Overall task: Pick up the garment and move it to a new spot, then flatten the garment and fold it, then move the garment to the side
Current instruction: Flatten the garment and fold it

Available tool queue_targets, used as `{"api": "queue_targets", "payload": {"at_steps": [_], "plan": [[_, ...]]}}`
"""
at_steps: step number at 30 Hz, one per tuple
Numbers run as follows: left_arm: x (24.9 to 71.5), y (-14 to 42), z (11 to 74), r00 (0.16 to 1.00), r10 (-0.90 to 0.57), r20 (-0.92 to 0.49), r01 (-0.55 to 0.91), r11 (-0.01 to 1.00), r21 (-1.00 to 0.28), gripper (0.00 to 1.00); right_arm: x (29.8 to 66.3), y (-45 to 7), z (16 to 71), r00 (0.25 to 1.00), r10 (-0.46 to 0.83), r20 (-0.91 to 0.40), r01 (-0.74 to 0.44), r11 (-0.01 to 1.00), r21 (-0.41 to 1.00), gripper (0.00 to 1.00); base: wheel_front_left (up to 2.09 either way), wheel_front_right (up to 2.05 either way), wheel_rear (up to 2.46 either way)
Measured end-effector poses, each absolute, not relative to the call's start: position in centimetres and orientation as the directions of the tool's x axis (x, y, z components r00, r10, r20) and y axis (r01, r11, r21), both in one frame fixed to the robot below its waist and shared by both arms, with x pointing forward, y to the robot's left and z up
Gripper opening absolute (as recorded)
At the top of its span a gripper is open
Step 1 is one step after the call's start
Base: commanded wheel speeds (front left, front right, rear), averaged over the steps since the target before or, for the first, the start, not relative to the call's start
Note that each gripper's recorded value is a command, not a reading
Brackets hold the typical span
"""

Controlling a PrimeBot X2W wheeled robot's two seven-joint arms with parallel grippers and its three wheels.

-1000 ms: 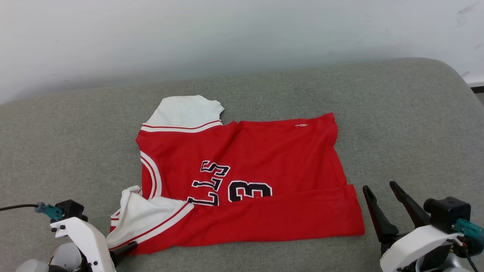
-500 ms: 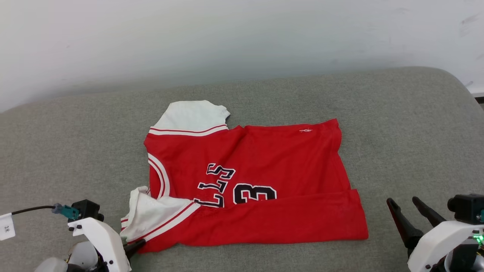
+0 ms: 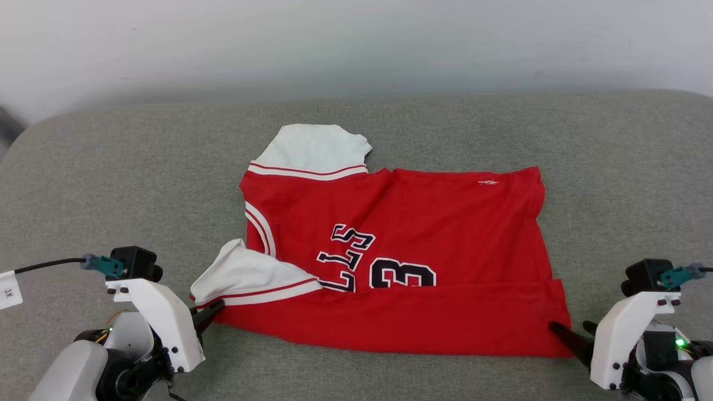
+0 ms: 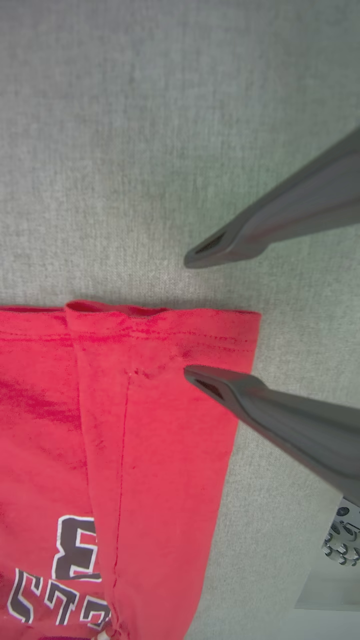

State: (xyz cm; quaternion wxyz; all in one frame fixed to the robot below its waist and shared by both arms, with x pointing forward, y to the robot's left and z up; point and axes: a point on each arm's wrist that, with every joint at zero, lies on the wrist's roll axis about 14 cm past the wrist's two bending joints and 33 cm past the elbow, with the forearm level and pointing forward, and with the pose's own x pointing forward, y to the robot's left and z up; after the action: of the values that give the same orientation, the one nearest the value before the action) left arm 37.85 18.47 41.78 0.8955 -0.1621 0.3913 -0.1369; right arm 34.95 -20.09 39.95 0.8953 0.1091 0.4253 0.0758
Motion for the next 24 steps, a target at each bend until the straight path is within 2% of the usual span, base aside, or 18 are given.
{"api": "queue_targets", "payload": {"at_steps": [7, 8, 9, 10, 15, 24], "plan": [[37.5, 18.5, 41.0, 0.642, -0.369, -0.672, 0.107, 0.911, -0.398, 0.00, 35.6, -17.5, 37.1, 0.531, 0.286, -0.798, -0.059, 0.951, 0.302, 1.00, 0.00, 0.00, 0.00], [37.5, 18.5, 40.9, 0.644, -0.368, -0.671, 0.107, 0.911, -0.398, 0.00, 35.7, -17.2, 36.9, 0.525, 0.293, -0.799, -0.060, 0.949, 0.309, 0.50, 0.00, 0.00, 0.00], [37.5, 18.4, 40.9, 0.645, -0.368, -0.670, 0.107, 0.911, -0.398, 0.00, 35.8, -17.1, 36.8, 0.523, 0.298, -0.799, -0.060, 0.948, 0.314, 0.28, 0.00, 0.00, 0.00], [37.5, 18.3, 40.9, 0.645, -0.370, -0.669, 0.108, 0.910, -0.400, 0.00, 35.8, -17.1, 36.7, 0.519, 0.299, -0.801, -0.060, 0.947, 0.315, 0.00, 0.00, 0.00, 0.00], [37.2, 18.1, 41.1, 0.654, -0.372, -0.659, 0.112, 0.909, -0.401, 0.00, 35.8, -16.9, 36.9, 0.525, 0.310, -0.792, -0.075, 0.944, 0.320, 0.00, 0.00, 0.00, 0.00], [35.7, 17.9, 42.3, 0.697, -0.365, -0.617, 0.109, 0.904, -0.412, 0.00, 35.3, -17.5, 39.6, 0.595, 0.307, -0.743, -0.121, 0.948, 0.295, 0.00, 0.00, 0.00, 0.00]]}}
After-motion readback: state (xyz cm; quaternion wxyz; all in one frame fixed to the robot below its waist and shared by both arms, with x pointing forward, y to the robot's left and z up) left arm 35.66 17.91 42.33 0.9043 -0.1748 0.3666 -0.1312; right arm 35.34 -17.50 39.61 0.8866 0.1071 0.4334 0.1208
